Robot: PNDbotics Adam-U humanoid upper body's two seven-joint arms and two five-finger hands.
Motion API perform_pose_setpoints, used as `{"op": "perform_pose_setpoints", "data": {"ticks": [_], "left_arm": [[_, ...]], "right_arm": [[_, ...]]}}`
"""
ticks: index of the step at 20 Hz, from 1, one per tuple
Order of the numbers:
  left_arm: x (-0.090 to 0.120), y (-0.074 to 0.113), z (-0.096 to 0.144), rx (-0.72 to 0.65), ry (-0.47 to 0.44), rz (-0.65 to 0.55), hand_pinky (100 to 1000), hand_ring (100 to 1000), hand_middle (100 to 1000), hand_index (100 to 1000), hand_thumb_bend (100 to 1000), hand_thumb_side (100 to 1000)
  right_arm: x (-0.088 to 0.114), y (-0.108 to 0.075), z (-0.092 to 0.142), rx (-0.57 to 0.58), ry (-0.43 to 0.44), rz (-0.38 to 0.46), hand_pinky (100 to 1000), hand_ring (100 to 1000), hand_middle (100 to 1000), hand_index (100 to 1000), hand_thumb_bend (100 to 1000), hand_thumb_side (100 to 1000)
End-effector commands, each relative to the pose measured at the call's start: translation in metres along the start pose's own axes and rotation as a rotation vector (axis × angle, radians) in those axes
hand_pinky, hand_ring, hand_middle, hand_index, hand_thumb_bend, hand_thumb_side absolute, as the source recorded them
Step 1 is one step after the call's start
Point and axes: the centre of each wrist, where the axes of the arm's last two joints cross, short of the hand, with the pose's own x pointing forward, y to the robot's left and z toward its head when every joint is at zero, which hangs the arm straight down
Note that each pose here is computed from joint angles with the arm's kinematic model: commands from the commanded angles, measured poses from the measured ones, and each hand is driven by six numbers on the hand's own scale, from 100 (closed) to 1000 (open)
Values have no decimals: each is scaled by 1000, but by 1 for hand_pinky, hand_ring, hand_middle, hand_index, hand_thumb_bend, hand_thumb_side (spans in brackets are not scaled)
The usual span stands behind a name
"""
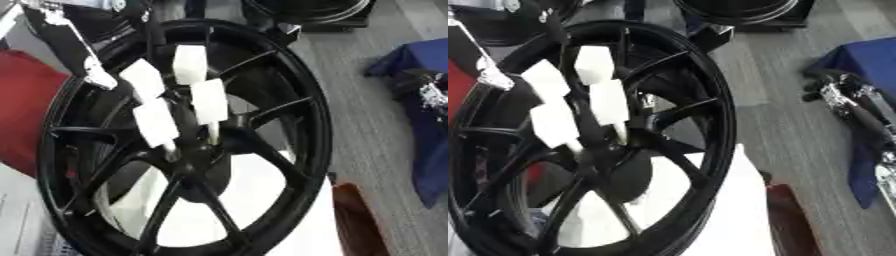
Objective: Pull the pin out of the wheel hub.
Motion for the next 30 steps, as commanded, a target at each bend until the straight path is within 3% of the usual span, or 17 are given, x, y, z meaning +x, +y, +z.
{"op": "perform_pose_setpoints", "data": {"ticks": [1,6,7,18,24,30], "left_arm": [[-1,8,5,-97,-49,-103,812,774,719,817,509,290],[-3,7,4,-101,-47,-105,812,774,719,817,509,290],[-3,4,2,-109,-48,-103,799,747,656,773,465,258],[-2,-3,-2,-115,-93,-64,776,706,579,703,382,195],[0,-6,-3,-105,-122,-19,732,606,428,542,310,100],[-1,-3,1,-89,-106,13,722,590,379,485,319,100]], "right_arm": [[6,-3,-2,1,-19,10,974,721,668,799,100,628],[6,-3,-2,0,-19,8,974,721,668,799,100,628],[6,-3,-2,-1,-18,7,975,721,668,799,100,633],[1,-3,-1,-18,-1,-2,975,722,669,799,100,639],[0,-3,0,-25,6,-6,975,722,666,800,100,647],[-3,-2,0,-28,14,-10,976,722,666,800,100,652]]}}
